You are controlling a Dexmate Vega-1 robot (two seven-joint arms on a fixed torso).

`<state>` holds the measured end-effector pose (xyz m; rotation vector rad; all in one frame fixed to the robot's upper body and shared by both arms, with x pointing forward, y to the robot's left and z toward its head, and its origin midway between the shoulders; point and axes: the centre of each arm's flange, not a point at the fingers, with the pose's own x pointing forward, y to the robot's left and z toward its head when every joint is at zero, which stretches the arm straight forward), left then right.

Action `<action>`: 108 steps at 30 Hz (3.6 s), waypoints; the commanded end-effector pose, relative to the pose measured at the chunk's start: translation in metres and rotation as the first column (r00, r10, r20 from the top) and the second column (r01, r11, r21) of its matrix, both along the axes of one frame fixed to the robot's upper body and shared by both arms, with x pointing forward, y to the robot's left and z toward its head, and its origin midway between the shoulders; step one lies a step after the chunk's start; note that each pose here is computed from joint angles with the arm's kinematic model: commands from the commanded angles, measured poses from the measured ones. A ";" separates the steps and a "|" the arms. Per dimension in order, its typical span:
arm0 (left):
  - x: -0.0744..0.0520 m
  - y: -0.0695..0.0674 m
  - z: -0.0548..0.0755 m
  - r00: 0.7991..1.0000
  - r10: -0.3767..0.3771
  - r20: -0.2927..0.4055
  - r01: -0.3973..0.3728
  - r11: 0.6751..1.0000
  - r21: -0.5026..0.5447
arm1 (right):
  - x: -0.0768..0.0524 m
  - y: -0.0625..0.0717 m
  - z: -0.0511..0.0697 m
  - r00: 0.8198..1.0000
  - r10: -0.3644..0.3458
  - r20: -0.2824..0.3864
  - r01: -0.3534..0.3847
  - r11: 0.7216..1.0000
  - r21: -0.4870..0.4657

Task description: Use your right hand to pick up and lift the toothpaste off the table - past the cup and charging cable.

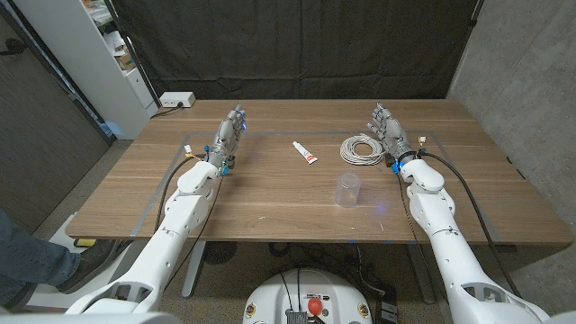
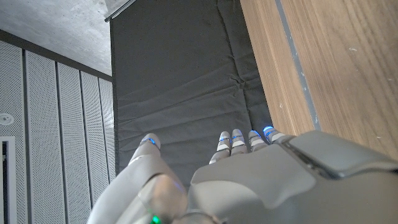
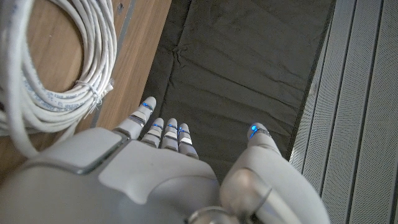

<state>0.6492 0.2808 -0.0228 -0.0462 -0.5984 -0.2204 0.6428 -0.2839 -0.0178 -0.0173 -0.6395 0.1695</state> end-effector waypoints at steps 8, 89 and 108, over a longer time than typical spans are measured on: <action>-0.001 -0.005 -0.003 1.000 -0.007 0.001 0.007 1.000 -0.004 | -0.009 0.001 0.000 0.999 -0.020 0.037 0.021 1.000 -0.013; 0.015 0.002 0.005 0.997 -0.079 -0.012 0.080 0.997 0.012 | -0.048 0.061 0.023 0.948 -0.184 0.259 0.253 0.931 -0.264; 0.016 0.004 0.005 0.998 -0.070 -0.010 0.070 0.997 0.014 | -0.054 0.076 0.024 0.924 -0.231 0.306 0.325 0.896 -0.303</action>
